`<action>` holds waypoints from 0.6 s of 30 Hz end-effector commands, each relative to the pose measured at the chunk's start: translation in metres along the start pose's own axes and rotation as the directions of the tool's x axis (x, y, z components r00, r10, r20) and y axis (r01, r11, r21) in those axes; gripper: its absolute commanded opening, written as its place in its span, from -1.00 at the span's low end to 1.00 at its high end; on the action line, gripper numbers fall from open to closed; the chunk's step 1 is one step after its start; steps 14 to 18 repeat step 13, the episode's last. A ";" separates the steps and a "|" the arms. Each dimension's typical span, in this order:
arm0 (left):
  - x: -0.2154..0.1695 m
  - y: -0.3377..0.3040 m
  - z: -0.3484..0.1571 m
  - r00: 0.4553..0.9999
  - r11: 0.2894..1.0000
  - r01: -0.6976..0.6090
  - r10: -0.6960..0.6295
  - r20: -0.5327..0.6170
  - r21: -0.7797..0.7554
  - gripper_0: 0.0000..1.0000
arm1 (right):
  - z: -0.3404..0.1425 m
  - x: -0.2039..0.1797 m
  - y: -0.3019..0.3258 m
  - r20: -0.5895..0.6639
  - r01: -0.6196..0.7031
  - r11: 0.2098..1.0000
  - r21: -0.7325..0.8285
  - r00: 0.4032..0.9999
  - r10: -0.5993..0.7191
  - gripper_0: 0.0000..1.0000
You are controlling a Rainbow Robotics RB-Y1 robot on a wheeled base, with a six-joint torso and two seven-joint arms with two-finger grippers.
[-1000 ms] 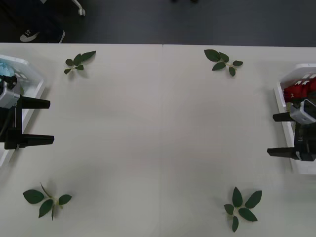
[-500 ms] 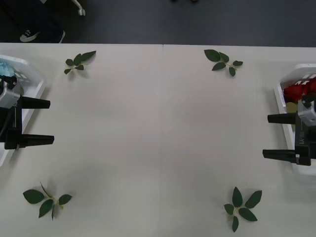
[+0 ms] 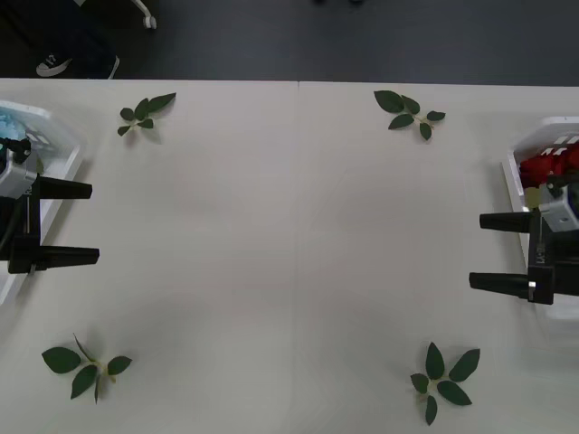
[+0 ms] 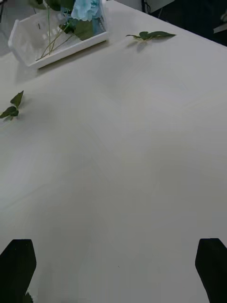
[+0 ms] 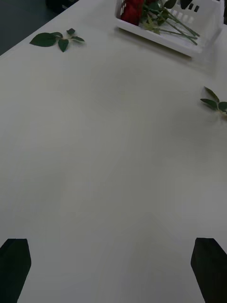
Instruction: Put the red flowers into the right box and the blue flowers into the left box
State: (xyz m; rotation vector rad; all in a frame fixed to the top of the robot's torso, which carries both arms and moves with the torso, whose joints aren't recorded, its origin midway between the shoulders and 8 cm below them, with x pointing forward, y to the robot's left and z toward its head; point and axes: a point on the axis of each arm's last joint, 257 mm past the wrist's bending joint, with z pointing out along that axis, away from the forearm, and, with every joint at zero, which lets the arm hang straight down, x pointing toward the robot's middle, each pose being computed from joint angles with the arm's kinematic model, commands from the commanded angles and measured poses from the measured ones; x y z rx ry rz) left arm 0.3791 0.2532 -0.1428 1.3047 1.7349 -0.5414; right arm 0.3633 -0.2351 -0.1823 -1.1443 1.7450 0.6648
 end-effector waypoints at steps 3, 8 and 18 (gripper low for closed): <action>-0.015 0.010 -0.015 0.996 0.996 -0.088 0.088 -0.022 -0.025 1.00 | 0.003 -0.006 -0.001 0.007 0.003 1.000 -0.007 1.000 -0.003 1.00; -0.015 0.010 -0.015 0.996 0.996 -0.088 0.088 -0.022 -0.025 1.00 | 0.003 -0.006 -0.001 0.007 0.003 1.000 -0.007 1.000 -0.003 1.00; -0.015 0.010 -0.015 0.996 0.996 -0.088 0.088 -0.022 -0.025 1.00 | 0.003 -0.006 -0.001 0.007 0.003 1.000 -0.007 1.000 -0.003 1.00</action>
